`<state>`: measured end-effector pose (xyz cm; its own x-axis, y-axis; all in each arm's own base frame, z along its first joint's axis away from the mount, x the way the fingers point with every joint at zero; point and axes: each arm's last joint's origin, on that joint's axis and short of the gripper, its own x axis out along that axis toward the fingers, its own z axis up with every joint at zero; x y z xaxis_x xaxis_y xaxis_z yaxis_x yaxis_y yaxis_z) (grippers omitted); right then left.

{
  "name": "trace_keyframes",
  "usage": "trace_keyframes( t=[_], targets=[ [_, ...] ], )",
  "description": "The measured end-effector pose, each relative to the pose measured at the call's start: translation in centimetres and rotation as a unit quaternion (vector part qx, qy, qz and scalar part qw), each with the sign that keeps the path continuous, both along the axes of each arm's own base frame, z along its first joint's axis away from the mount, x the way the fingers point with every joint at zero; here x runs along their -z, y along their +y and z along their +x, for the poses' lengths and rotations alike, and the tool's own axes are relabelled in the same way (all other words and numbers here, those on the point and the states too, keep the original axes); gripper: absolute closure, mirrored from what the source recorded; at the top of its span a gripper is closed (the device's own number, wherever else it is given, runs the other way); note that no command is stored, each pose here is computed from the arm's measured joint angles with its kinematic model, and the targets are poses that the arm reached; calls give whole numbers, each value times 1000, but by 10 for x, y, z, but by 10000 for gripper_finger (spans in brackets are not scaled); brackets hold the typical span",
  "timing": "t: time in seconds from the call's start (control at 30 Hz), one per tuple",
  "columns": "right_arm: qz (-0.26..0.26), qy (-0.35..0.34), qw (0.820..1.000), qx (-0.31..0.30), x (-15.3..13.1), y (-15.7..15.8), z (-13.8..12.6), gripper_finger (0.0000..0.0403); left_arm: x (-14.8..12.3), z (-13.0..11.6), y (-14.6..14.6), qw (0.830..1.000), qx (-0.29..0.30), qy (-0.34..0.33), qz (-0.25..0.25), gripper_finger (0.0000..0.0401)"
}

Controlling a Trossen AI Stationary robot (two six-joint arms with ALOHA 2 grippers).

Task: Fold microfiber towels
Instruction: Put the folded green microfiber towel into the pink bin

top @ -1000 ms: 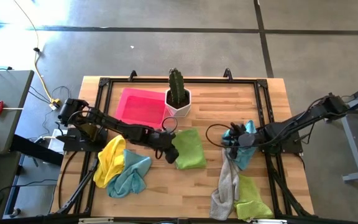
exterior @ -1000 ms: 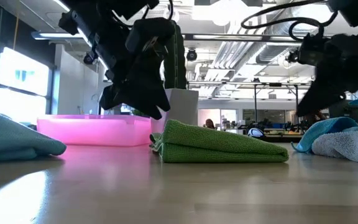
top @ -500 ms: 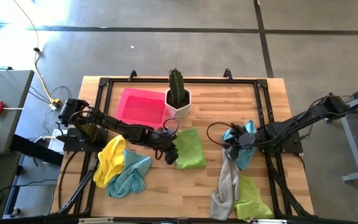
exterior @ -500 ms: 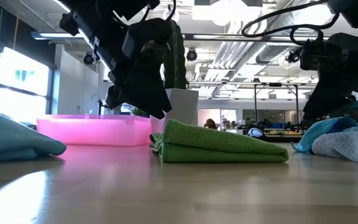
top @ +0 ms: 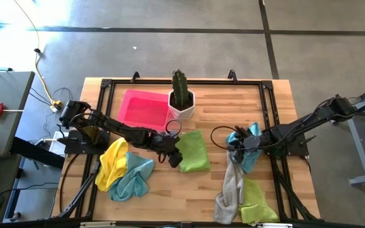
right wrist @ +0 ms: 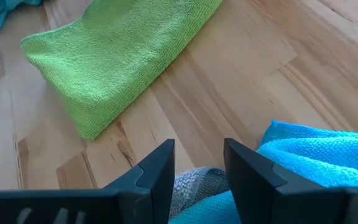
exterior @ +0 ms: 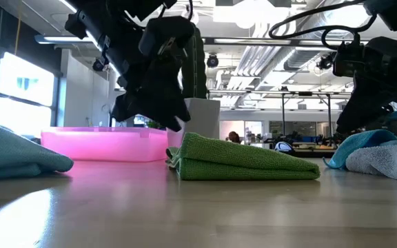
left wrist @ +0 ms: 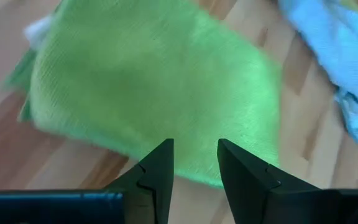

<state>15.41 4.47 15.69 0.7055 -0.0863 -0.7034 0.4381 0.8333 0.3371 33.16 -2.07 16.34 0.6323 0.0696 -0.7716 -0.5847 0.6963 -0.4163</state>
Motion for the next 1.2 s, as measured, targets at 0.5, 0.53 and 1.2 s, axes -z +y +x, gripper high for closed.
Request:
trace_keyframes(
  t=[0.5,0.53,1.2],
  targets=[
    [0,0,1000,0,0,0,0,274,9,-3,-10,988,-148,6,-36,159],
    [1,0,1000,1,0,0,0,274,11,-4,-9,987,-154,13,-37,144],
    [-1,2,1000,0,0,0,0,274,49,21,-4,964,-242,-49,-102,78]
  ],
)
